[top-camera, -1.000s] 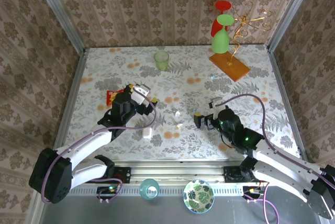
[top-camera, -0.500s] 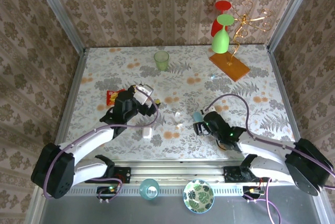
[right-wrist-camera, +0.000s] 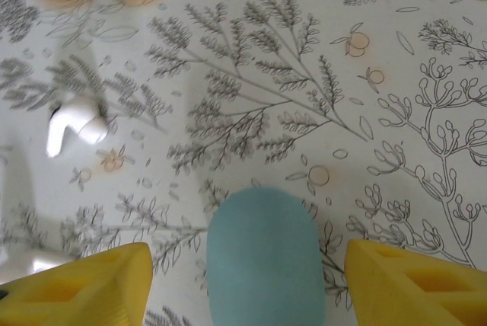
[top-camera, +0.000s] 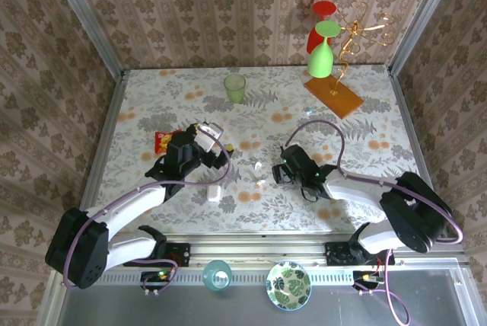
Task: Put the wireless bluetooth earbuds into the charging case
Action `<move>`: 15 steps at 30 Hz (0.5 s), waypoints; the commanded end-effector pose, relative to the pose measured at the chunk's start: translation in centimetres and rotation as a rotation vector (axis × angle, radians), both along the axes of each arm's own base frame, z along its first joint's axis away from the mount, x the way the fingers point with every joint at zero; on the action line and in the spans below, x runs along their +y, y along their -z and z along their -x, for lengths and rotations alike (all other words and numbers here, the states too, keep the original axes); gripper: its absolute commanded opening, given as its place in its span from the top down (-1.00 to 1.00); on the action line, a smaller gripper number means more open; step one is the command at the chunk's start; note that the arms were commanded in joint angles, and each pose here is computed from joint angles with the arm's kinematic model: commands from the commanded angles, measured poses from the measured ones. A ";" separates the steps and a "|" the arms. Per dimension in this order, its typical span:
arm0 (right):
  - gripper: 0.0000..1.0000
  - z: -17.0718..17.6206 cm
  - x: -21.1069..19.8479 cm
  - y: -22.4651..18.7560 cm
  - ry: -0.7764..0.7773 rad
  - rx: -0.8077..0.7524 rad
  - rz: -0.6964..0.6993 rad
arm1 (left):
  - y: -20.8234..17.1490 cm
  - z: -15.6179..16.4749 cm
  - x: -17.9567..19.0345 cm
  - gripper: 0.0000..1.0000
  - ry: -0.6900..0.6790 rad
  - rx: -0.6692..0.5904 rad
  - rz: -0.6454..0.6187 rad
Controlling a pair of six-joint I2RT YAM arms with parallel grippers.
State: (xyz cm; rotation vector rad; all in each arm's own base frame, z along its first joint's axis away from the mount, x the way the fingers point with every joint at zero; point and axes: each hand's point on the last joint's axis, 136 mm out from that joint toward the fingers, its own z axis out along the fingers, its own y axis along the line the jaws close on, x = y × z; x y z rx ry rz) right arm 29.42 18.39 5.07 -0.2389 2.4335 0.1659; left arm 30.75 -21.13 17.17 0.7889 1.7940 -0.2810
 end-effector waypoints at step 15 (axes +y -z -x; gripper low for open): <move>-0.23 0.9 -3.3 1.0 0.171 0.367 0.028 | 0.5 0.0 -0.8 -1.00 0.020 0.031 0.014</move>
